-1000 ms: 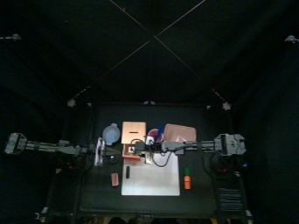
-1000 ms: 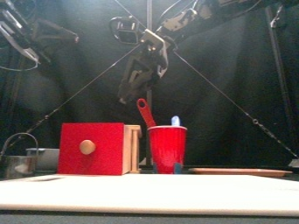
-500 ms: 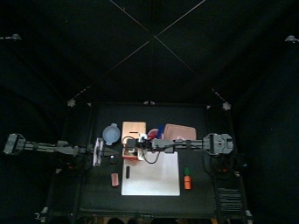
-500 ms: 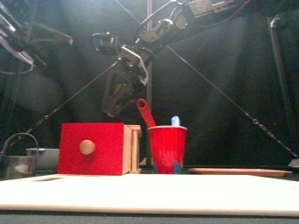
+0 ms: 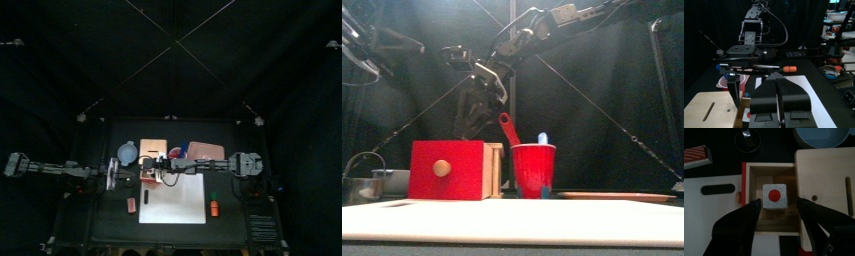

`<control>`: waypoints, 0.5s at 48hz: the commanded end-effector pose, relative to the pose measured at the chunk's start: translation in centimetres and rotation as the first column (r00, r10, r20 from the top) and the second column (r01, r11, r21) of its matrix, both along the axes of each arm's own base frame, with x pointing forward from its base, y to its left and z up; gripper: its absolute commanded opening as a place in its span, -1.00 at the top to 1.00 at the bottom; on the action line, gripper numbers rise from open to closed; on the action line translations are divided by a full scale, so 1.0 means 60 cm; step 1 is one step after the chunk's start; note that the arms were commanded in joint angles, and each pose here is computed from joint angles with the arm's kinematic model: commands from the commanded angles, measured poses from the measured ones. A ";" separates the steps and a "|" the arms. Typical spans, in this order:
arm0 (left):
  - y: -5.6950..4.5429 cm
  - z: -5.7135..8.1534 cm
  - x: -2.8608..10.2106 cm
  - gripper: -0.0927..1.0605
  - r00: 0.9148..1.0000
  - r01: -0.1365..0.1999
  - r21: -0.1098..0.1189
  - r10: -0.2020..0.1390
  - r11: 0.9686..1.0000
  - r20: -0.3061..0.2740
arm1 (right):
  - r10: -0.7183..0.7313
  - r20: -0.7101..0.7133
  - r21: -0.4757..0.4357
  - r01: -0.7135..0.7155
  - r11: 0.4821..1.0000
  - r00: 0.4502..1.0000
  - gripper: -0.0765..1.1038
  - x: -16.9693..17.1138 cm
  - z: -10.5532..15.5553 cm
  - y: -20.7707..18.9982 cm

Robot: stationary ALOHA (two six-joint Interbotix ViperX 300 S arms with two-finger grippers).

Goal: Place sushi on board then cut the sushi with the knife then place the pieces on the plate
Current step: Place the sushi on the board

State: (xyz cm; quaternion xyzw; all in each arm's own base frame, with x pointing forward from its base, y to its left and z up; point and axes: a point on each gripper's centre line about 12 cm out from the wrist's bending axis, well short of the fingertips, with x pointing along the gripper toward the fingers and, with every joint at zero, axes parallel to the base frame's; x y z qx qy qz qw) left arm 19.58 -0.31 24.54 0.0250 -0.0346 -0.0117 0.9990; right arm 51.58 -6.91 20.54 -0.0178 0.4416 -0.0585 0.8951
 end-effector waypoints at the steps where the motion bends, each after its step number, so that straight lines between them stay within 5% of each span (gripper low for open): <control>1: -0.003 0.010 0.002 0.70 1.000 0.009 0.001 -0.009 1.000 0.026 | -0.004 0.049 -0.007 0.005 1.000 0.999 -0.66 0.005 0.032 -0.006; 24: -0.006 0.006 0.000 0.70 1.000 0.019 0.004 -0.019 1.000 0.023 | 0.003 0.026 -0.003 -0.003 1.000 1.000 -0.66 0.011 0.015 0.004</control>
